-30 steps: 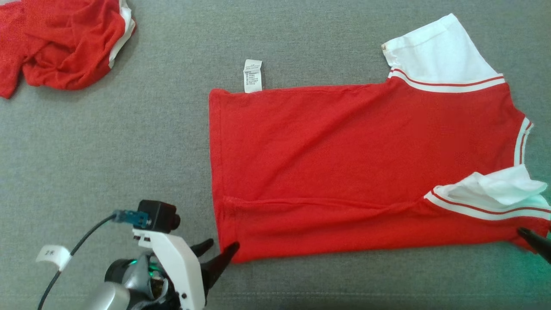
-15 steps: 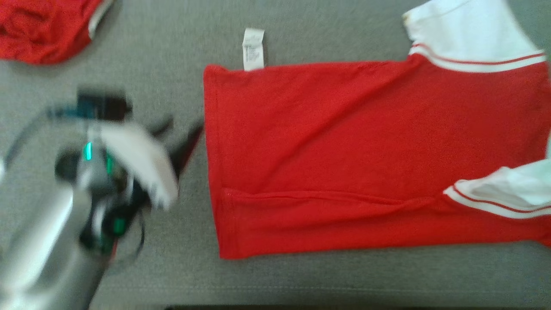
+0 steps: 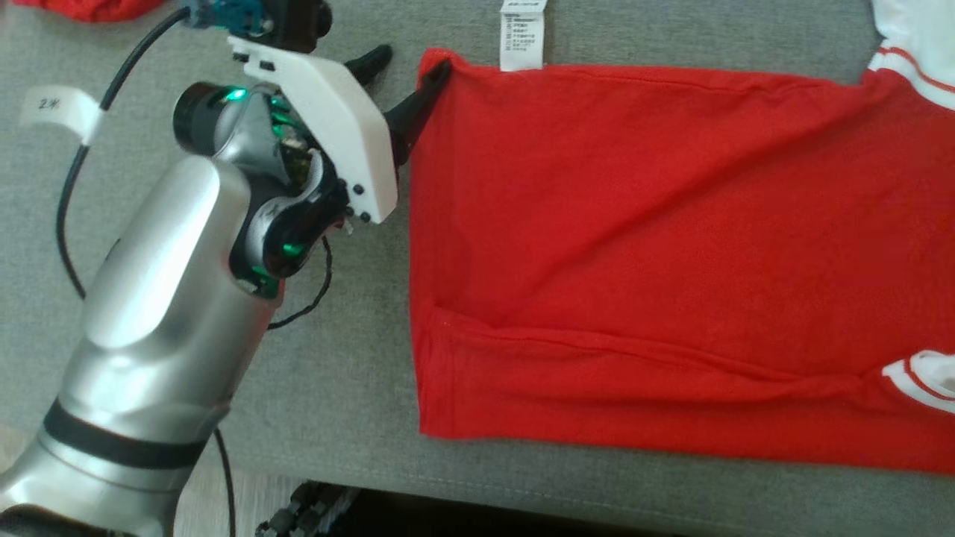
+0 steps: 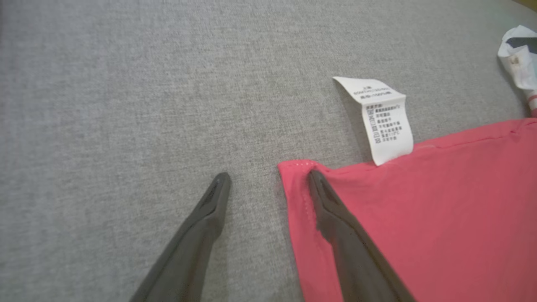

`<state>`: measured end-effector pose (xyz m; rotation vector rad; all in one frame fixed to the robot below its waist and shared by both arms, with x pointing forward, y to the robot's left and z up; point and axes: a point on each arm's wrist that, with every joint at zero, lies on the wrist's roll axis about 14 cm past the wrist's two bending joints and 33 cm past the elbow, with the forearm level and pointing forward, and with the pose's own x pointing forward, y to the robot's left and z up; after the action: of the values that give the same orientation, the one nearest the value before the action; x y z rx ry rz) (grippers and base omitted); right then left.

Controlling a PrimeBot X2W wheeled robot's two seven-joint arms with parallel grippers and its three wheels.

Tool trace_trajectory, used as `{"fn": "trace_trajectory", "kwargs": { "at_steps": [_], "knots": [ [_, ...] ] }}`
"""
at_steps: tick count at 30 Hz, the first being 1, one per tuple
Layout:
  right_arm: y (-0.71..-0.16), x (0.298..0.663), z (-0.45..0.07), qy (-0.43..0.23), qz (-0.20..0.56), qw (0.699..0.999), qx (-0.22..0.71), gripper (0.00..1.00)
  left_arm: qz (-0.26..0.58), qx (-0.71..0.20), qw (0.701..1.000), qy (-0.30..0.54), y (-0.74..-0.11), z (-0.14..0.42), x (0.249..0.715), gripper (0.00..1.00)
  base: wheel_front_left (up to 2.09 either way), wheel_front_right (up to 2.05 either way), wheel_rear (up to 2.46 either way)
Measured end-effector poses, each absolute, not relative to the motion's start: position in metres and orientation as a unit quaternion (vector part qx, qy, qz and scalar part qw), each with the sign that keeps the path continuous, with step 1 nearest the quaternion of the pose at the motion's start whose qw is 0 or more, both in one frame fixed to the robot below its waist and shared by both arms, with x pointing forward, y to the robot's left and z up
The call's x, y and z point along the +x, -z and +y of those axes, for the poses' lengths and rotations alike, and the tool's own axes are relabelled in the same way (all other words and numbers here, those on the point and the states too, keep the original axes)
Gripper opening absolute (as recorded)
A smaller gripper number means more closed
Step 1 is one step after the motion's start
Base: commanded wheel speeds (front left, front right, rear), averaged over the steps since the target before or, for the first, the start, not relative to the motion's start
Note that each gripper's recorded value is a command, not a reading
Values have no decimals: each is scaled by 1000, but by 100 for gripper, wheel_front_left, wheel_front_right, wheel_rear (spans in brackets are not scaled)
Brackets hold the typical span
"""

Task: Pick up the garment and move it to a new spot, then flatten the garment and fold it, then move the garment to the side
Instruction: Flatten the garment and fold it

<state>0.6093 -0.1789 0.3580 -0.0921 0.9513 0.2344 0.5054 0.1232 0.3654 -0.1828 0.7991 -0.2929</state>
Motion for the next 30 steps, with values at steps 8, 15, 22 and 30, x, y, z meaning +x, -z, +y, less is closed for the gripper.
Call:
{"fn": "trace_trajectory", "kwargs": {
  "at_steps": [8,15,22,30],
  "knots": [
    [-359,613,-175,-118,464,877,-46,100,396,-84,901,157,-364,117,504,100,0,0,0],
    [-361,609,-176,-121,466,875,-42,100,402,-101,893,176,-368,107,502,100,0,0,0],
    [-362,606,-175,-129,462,876,-40,0,412,-96,885,195,-366,99,499,0,0,0,0],
    [-398,623,-179,-127,369,921,-20,0,384,-106,898,187,-376,98,507,0,0,0,0]
  ]
}}
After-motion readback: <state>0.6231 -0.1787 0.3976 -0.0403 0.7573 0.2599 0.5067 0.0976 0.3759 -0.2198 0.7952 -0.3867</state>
